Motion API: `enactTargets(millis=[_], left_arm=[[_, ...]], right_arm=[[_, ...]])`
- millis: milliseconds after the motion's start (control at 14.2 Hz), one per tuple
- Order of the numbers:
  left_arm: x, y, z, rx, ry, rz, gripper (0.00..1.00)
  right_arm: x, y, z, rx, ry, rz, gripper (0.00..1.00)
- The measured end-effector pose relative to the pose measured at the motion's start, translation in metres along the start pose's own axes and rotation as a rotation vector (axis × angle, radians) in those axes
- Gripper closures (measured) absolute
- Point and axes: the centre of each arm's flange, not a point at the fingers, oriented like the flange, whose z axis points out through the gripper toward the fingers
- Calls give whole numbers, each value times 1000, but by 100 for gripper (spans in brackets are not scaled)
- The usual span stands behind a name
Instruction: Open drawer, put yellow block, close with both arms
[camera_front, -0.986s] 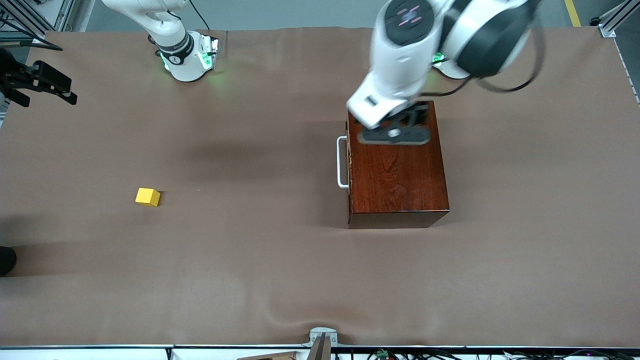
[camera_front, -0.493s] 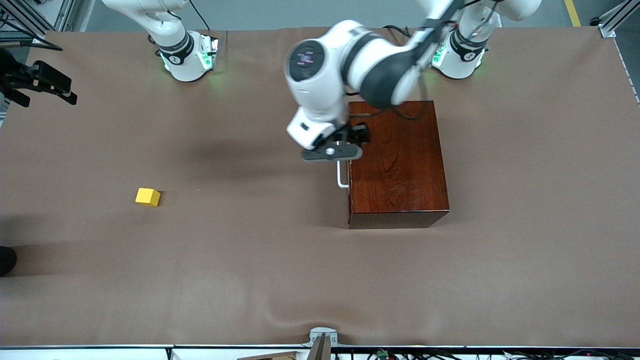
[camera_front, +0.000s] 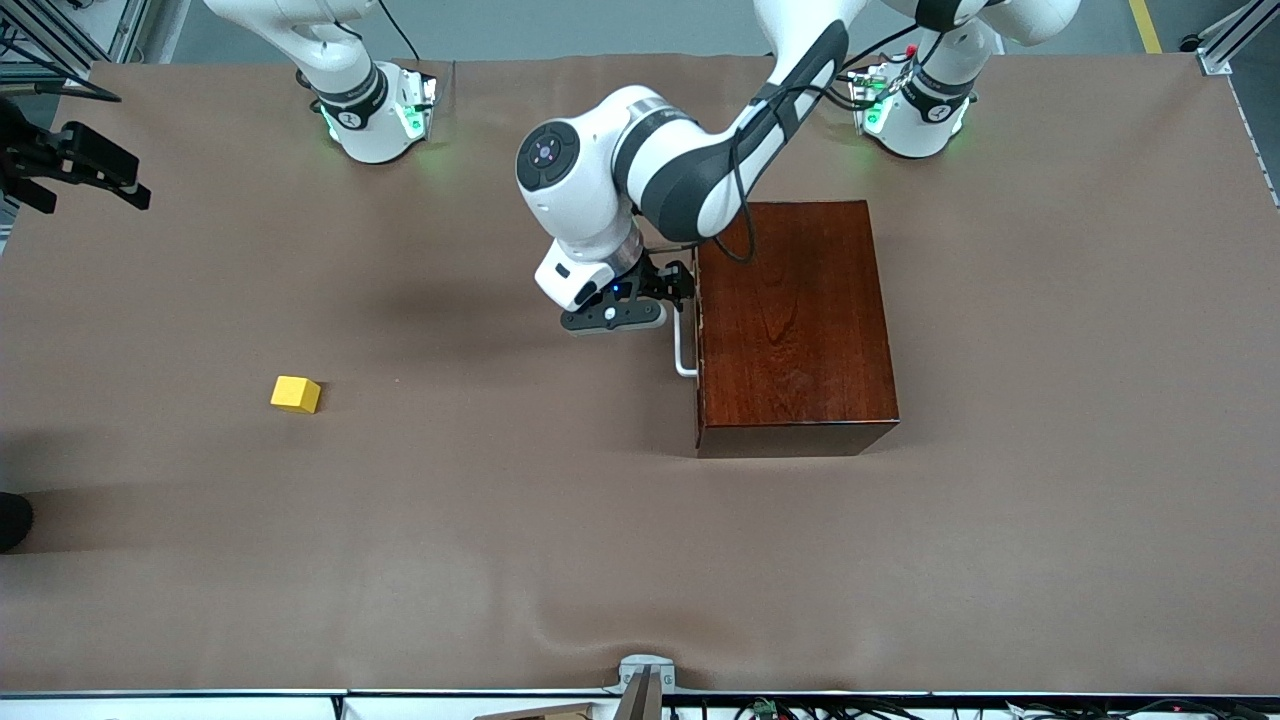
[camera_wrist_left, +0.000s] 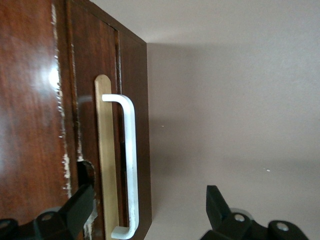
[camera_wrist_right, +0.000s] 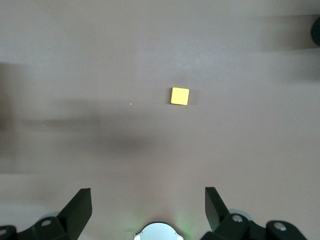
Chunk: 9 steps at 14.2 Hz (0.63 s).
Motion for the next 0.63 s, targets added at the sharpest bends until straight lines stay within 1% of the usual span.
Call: enactTargets(millis=[352,634], left_arm=[[-7,16,34,42,-25,11,0],[-11,22,47,59,-33,16,0]], right_arm=[[0,1,0,0,0,2,0],[0,2,0,0,0,3,0]])
